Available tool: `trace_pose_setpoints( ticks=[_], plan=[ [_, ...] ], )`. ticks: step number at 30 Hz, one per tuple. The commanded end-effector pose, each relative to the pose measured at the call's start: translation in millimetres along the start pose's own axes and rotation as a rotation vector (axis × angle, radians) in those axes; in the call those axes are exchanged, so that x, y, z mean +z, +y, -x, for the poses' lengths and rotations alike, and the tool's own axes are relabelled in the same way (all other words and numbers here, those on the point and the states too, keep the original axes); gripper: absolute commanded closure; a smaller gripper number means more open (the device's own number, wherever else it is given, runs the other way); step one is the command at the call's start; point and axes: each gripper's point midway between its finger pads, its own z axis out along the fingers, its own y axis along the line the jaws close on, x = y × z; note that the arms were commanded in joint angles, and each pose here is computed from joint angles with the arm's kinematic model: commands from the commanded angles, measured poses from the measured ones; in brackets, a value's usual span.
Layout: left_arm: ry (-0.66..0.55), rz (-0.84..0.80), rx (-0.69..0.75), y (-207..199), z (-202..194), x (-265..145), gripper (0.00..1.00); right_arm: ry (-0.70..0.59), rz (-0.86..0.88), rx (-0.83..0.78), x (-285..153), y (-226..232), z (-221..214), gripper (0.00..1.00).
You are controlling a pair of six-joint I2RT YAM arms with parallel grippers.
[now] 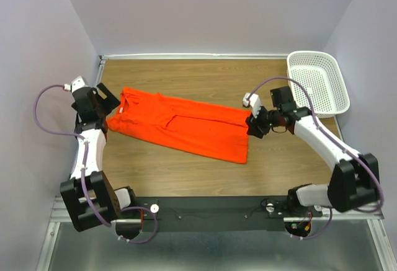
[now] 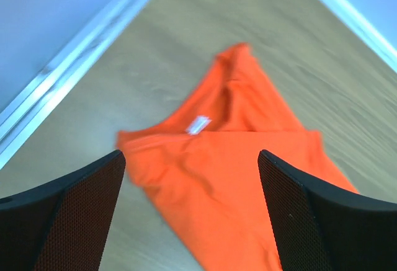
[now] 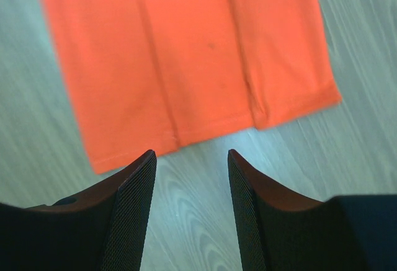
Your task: Fold and stack the t-shirts
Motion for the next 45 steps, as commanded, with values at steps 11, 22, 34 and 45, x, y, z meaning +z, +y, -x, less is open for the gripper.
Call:
trace_pose_setpoints(
  ticks=[11,22,34,45],
  plan=[
    [-0.109,-0.503,0.181,-86.6,29.9,-55.8,0.02,-0.016,0.063,0.477,69.3,-121.3,-37.0,0.43],
    [-0.157,-0.644,0.15,-89.3,1.8,-110.5,0.02,0.073,0.005,0.62,96.7,-144.4,-63.4,0.46],
    [-0.109,-0.68,0.148,-90.0,-14.3,-108.9,0.02,0.069,0.078,0.689,95.1,-117.9,-75.2,0.95],
    [-0.022,-0.719,-0.007,-96.5,-36.6,-78.2,0.02,0.202,-0.11,0.699,11.1,-84.8,-171.5,0.99]
  ],
)
